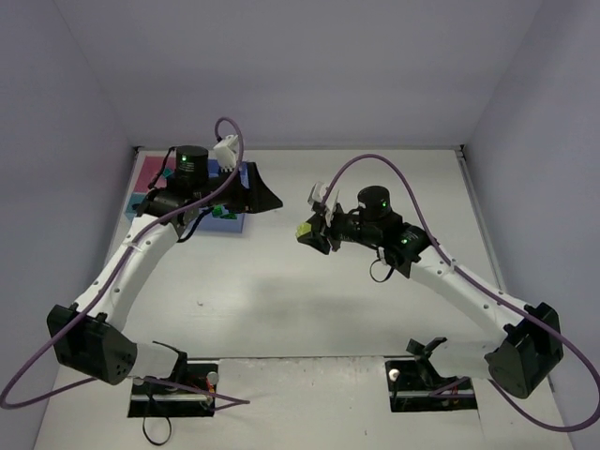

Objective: Sort the legos into containers by color

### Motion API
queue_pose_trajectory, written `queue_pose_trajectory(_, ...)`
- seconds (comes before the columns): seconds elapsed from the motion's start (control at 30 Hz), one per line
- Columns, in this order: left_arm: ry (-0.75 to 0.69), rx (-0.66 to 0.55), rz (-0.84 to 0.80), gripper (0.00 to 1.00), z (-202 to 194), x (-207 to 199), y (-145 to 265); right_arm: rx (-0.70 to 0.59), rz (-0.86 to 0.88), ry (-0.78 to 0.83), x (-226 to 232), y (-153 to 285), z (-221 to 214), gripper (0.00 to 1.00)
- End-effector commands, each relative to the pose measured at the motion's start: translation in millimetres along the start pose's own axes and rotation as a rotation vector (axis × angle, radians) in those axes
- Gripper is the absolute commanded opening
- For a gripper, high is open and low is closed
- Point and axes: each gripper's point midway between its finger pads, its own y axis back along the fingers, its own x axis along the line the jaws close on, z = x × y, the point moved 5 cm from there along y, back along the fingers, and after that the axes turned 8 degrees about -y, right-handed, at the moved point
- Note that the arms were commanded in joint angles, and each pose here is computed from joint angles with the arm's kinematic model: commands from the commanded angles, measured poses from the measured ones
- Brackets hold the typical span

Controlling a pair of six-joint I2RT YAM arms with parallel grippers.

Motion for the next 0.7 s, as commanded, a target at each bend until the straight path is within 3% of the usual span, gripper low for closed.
queue_pose_trajectory(0.0,0.0,0.028,-0.178,0.69,-9.9,-47.6,0.9,-0.119,0.042,0.101,0.2,-1.5,39.2,0.06)
queue_pose_trajectory(0.2,-0.021,0.05,-0.222,0.69,-27.1,-71.9,-10.4,-0.127,0.071,0.106,4.4,-2.6,44.5,0.08)
queue_pose_trajectory(0.47,-0.025,0.066,-0.193,0.68,-32.9,-72.0,-21.1,-0.127,0.084,0.102,10.4,-1.4,44.4,0.08)
queue_pose_trajectory(0.67,0.021,0.082,-0.184,0.57,-34.9,-67.4,-34.0,-0.13,0.078,0.102,13.3,1.5,44.1,0.08)
